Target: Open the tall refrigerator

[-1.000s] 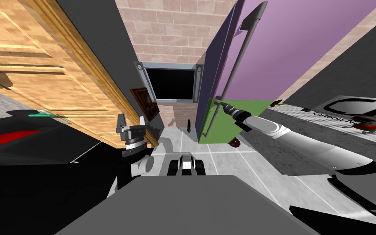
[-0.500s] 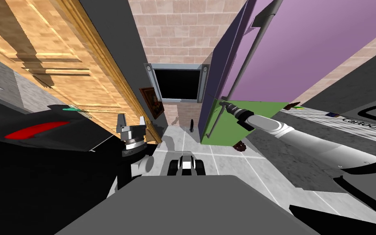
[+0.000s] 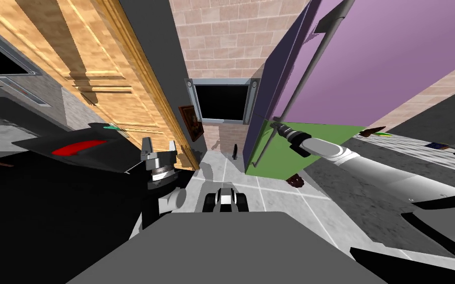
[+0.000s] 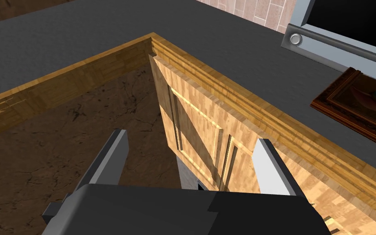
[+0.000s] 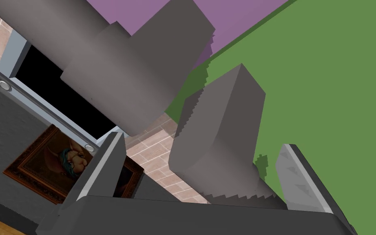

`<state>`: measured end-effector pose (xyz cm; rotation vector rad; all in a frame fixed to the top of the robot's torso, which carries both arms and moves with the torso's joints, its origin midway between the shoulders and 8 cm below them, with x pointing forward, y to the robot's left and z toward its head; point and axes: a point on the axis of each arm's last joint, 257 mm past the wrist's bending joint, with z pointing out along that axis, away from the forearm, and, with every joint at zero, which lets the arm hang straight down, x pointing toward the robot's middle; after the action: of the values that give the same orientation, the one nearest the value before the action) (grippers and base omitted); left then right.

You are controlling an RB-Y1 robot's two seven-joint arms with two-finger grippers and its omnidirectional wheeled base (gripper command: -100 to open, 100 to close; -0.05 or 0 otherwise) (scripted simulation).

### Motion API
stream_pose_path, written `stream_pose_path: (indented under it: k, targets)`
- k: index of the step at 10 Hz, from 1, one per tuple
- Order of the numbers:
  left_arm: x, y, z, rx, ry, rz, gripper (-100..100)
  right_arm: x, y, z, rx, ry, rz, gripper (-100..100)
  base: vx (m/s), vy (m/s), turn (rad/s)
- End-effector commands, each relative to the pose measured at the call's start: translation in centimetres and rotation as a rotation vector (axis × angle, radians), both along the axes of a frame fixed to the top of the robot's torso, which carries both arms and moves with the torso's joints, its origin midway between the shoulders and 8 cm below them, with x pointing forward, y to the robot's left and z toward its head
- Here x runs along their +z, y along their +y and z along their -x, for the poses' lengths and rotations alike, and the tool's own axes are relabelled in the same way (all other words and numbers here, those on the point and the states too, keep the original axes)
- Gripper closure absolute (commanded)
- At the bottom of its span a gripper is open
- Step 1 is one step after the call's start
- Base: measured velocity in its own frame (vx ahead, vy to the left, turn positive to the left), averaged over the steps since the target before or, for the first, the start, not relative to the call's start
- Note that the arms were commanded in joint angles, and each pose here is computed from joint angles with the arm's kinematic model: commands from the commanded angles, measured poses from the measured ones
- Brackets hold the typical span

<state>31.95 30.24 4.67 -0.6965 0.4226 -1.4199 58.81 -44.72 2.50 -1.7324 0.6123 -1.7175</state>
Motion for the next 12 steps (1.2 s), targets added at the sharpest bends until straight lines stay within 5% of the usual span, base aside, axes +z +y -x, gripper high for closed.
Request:
stream_pose_path:
  k: [1,2,7,8,12]
  targets:
    - [0.0,0.0,0.0,0.0,0.0,0.0,0,0.0,-0.8,-0.1,-0.013,0.0,0.0,-100,-0.017,0.0,0.022]
    - [0.0,0.0,0.0,0.0,0.0,0.0,0,-0.3,0.5,0.0,0.011,0.002,0.0,100,0.032,-0.007,-0.223]
    - [0.0,0.0,0.0,0.0,0.0,0.0,0,-0.8,7.2,1.2,0.142,0.002,-0.002,100,0.087,0.012,-0.281]
    - [0.0,0.0,0.0,0.0,0.0,0.0,0,-0.6,6.7,1.0,0.131,0.0,-0.002,100,0.032,0.013,-0.031]
    - [0.0,0.0,0.0,0.0,0.0,-0.001,0,-0.3,13.5,2.5,0.272,0.002,-0.003,100,-0.15,-0.234,0.07]
